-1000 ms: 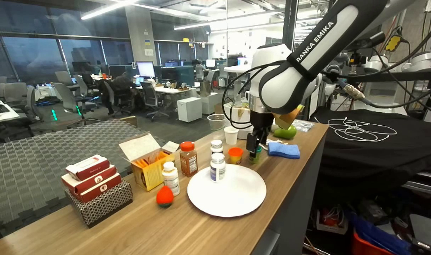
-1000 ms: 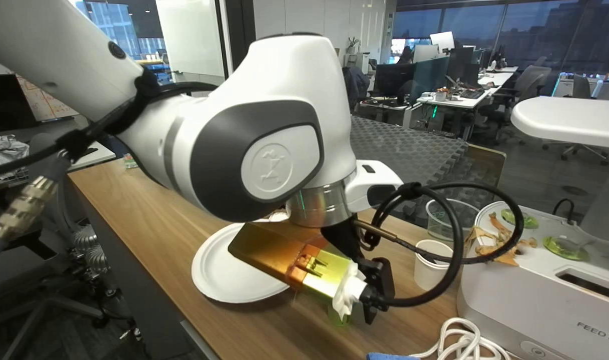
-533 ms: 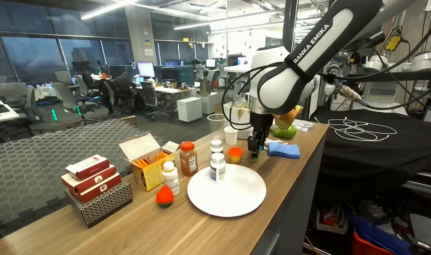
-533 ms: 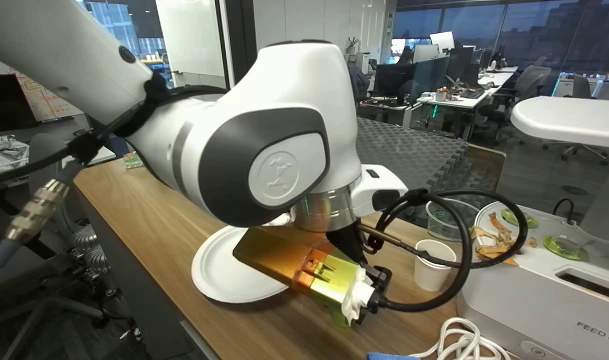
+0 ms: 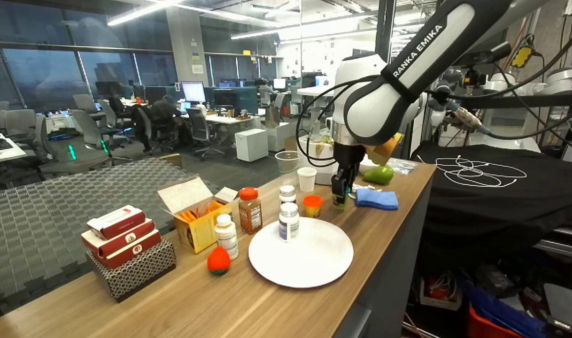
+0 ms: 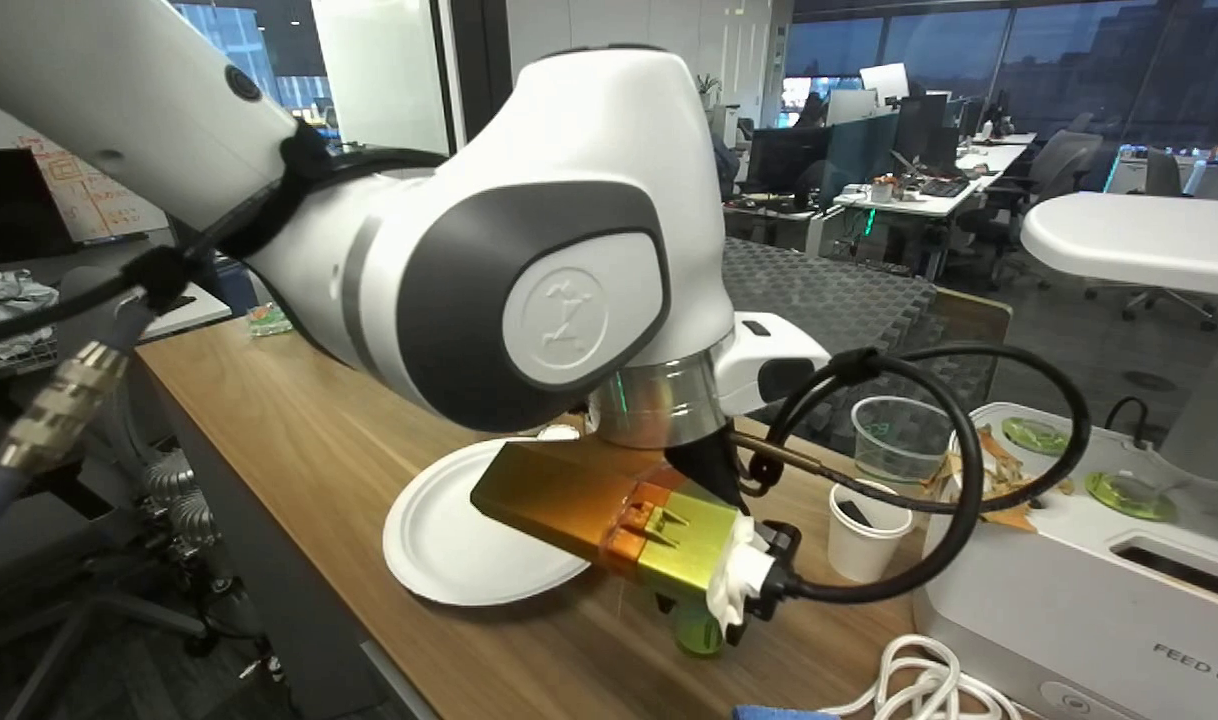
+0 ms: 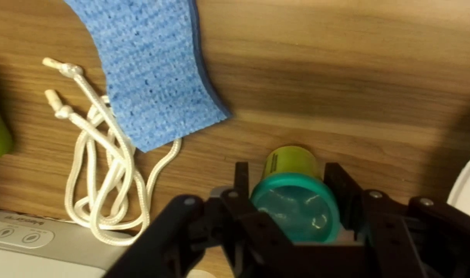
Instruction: Pick up the bottles and small containers from the table and put them on the plate.
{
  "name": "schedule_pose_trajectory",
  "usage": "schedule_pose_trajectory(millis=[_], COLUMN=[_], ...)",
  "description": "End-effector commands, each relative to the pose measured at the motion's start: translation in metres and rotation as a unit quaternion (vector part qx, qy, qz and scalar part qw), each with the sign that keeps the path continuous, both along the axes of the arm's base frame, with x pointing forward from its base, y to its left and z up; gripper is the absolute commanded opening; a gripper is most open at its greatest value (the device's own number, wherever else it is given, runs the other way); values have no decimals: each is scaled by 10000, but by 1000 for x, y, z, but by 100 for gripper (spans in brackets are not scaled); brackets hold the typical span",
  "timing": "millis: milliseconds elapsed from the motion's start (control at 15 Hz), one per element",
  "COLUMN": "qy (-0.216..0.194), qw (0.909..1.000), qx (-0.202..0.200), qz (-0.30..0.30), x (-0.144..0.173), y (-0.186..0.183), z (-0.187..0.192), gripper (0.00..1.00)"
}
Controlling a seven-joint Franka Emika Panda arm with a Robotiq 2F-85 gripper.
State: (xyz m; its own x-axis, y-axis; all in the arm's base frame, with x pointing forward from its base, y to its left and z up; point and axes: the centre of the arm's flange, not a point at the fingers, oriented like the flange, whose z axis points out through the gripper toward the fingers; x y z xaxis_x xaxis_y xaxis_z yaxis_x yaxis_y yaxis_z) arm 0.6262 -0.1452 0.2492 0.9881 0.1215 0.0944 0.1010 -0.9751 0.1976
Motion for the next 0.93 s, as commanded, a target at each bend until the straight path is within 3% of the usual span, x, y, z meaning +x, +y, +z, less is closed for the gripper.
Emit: schedule_pose_trajectory(millis=[0,400,867], qy=[101,260,225], qw=[9997,9977,9935], qx=[-190,56,135], qz=[119,631,1105], x=[-22,-42,-40], y=[14,70,128], z=[35,33,23], gripper=[27,27,27])
